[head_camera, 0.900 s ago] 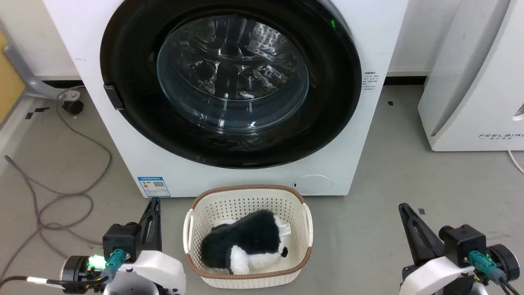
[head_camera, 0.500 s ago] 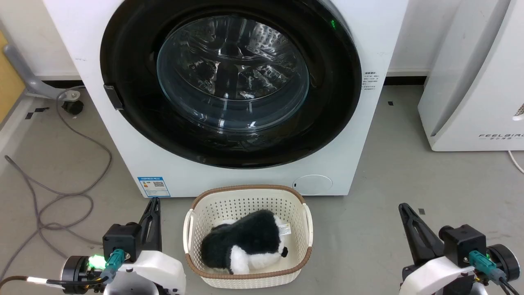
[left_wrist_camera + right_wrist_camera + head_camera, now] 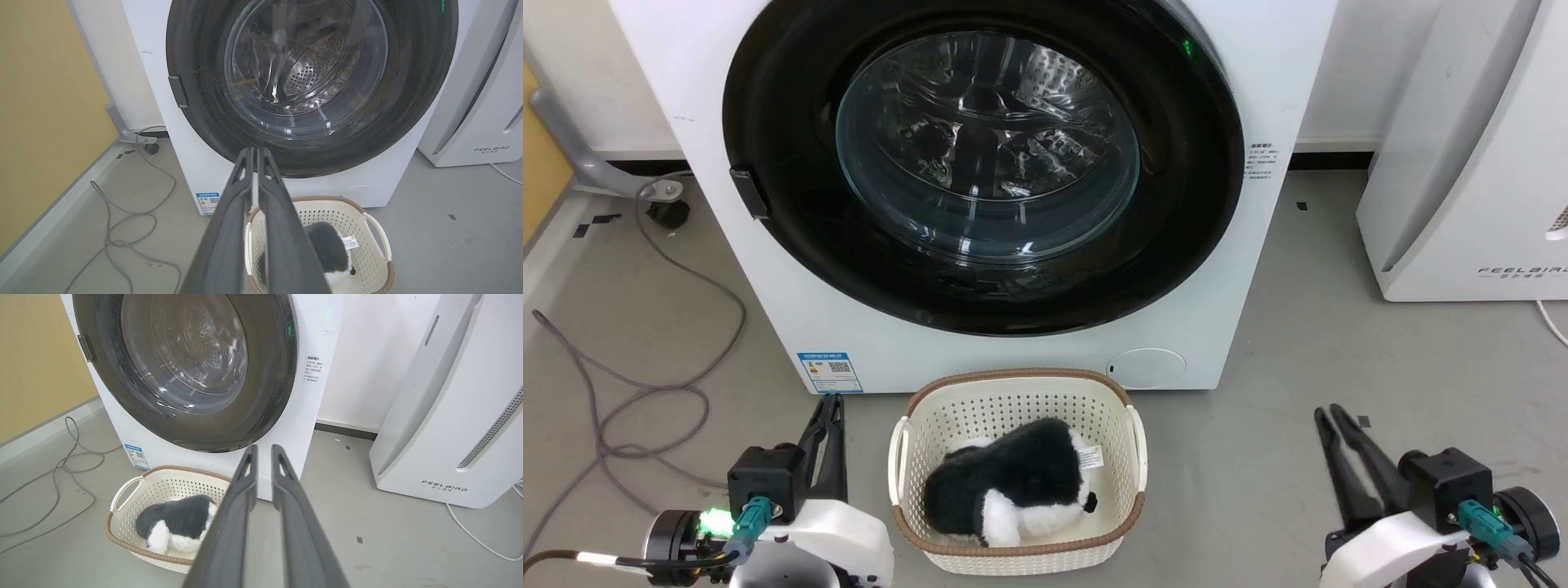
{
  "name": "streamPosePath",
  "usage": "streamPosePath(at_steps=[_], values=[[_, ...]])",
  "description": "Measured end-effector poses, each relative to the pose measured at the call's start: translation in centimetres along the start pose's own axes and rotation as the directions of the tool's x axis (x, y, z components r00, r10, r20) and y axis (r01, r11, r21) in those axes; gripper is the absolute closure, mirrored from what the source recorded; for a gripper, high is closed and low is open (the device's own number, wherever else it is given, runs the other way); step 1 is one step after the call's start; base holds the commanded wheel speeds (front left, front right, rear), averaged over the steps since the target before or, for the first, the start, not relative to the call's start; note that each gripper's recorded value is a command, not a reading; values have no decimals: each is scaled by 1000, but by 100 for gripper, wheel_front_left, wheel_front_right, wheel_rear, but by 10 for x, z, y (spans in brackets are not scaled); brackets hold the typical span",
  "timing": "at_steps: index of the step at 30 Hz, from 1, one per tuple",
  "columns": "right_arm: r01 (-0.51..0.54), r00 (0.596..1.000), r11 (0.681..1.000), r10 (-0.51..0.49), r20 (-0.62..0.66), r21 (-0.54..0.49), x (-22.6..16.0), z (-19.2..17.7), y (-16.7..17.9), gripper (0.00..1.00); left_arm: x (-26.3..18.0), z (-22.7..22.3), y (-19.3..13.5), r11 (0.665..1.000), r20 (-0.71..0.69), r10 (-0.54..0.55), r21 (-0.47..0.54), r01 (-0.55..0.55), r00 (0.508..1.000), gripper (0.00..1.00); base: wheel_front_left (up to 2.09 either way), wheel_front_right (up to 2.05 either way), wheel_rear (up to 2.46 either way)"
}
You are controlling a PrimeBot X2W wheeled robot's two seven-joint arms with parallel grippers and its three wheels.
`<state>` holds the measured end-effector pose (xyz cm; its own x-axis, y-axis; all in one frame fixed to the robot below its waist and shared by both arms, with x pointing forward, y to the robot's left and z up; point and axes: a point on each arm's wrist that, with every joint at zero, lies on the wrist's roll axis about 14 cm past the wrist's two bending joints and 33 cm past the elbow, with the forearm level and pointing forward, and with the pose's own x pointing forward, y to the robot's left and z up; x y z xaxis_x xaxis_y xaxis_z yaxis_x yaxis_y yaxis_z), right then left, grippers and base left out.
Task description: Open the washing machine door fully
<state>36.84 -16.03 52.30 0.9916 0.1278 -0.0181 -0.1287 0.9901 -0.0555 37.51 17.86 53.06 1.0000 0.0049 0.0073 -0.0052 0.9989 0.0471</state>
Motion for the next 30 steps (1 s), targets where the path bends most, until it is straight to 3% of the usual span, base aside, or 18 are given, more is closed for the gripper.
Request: streamPosePath(at_steps=[17,18,19,20,30], values=[[9,999,997,-12,43,80,0,8,-4,0,1,1,-2,1000,15,10,0,-10,1000,0,0,0,0],[8,999,996,-13,49,90,1,9,-4,39,1,1,-1,1000,19,13,0,-13,1000,0,0,0,0],[9,999,995,-14,52,98,1,9,-4,95,1,1,-1,1000,19,14,0,-14,1000,0,0,0,0],[9,998,994,-15,55,106,1,10,-5,100,1,1,-1,1000,19,14,0,-14,1000,0,0,0,0],[38,993,959,-68,98,281,8,17,-21,100,3,0,-1,1000,29,26,1,-26,999,0,0,0,0]])
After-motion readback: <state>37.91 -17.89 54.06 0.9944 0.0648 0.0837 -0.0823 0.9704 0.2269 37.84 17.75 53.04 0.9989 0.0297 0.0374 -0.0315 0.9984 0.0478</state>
